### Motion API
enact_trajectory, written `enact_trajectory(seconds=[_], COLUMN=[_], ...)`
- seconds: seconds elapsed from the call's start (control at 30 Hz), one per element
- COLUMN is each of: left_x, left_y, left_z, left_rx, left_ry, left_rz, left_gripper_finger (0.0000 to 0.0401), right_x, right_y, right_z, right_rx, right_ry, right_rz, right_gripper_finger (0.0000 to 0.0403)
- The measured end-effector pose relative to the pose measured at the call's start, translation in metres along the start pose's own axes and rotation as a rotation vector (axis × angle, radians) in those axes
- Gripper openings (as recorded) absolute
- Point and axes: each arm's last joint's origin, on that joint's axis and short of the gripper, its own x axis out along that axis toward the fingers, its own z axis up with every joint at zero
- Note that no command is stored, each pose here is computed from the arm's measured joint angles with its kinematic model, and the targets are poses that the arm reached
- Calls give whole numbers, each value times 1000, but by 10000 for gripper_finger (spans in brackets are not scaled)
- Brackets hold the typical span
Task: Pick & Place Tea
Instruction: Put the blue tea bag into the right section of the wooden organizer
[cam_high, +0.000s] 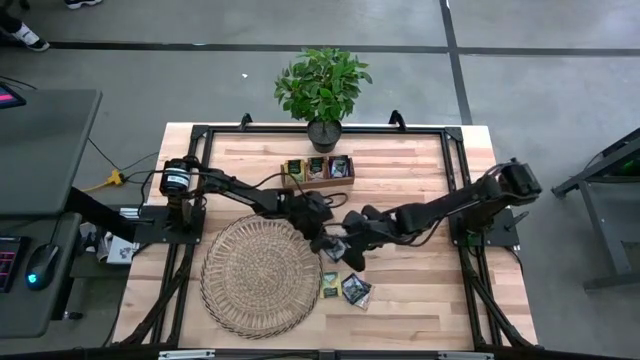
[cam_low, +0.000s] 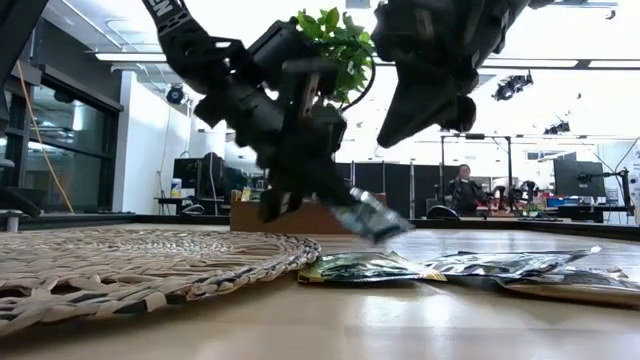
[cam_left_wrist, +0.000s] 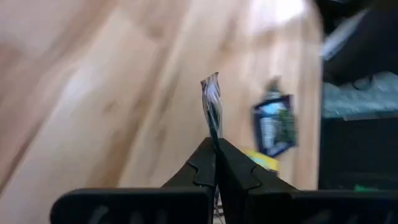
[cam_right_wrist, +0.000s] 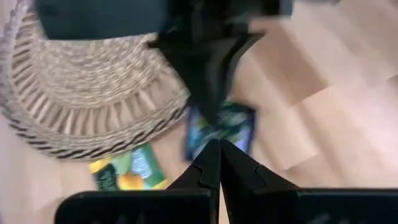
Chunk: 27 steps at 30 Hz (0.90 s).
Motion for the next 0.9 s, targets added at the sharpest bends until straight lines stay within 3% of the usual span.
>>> enact_trajectory(seconds=[0.2,0.5,0.67,0.9], left_x=[-2,-13,-16,-16], left_y=[-23,-43,-49,-51], left_z=[21,40,45,47], left_rx=[147,312,358,359], left_ry=[12,130,130,125], left_rz=[-97,68,74,75], left_gripper_finger=[0,0,0,0], right_x=[-12,-10,-9,-9], right_y=[-9,-19,-24,-28], right_z=[6,12,16,21], right_rx=[-97,-104,-123,-123], right_ry=[-1,84,79,71], right_rz=[-39,48,47,45], right_gripper_finger=[30,153,213,229])
